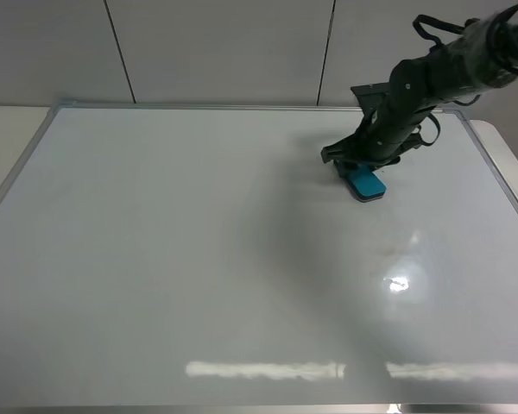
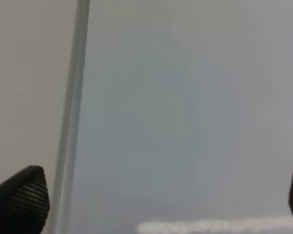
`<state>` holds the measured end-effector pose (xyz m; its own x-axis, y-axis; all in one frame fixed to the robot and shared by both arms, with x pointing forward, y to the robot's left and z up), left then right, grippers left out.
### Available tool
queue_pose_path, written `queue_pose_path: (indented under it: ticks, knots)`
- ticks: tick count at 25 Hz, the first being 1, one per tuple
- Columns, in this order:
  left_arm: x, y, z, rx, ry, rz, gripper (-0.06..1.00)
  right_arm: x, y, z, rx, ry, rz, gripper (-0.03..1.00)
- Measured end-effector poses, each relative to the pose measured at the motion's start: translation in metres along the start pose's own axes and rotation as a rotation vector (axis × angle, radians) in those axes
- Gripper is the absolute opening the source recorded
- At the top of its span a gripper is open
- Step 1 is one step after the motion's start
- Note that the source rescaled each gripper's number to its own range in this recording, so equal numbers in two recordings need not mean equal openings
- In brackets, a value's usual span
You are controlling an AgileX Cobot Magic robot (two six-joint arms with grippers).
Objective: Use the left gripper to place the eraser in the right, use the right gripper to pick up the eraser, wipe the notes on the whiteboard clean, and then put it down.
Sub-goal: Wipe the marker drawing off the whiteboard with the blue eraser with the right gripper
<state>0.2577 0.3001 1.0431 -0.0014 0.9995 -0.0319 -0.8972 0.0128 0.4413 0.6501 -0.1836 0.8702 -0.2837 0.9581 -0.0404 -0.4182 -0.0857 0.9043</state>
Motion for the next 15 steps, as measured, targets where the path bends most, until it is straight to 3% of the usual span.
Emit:
queue_pose_path:
  ticks: [6, 8, 12, 15]
  knots:
    - [0.0, 0.0, 0.0, 0.0, 0.0, 0.0, 1.0, -0.064, 0.013, -0.034, 0.03, -0.162, -0.066, 0.04]
    - [0.0, 0.0, 0.0, 0.0, 0.0, 0.0, 1.0, -0.073, 0.014, -0.035, 0.027, -0.192, -0.077, 0.04]
    - [0.0, 0.0, 0.0, 0.0, 0.0, 0.0, 1.0, -0.067, 0.013, -0.033, 0.017, -0.179, -0.07, 0.04]
    - [0.0, 0.0, 0.0, 0.0, 0.0, 0.0, 1.0, -0.041, 0.011, -0.026, -0.02, -0.118, -0.041, 0.04]
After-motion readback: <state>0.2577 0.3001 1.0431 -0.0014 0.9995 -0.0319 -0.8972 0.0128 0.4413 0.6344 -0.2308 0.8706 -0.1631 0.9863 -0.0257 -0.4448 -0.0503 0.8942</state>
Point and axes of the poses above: a point on each arm's last joint axis where the gripper is mounted, y pointing back along that axis away from the gripper, x along the wrist's bending axis when the last joint is at zero, z = x × y, the point moved 3 cm from there along -y, pointing out along that axis toward the gripper, and after that the axes turned 3 degrees about y, right-handed, at the moved point
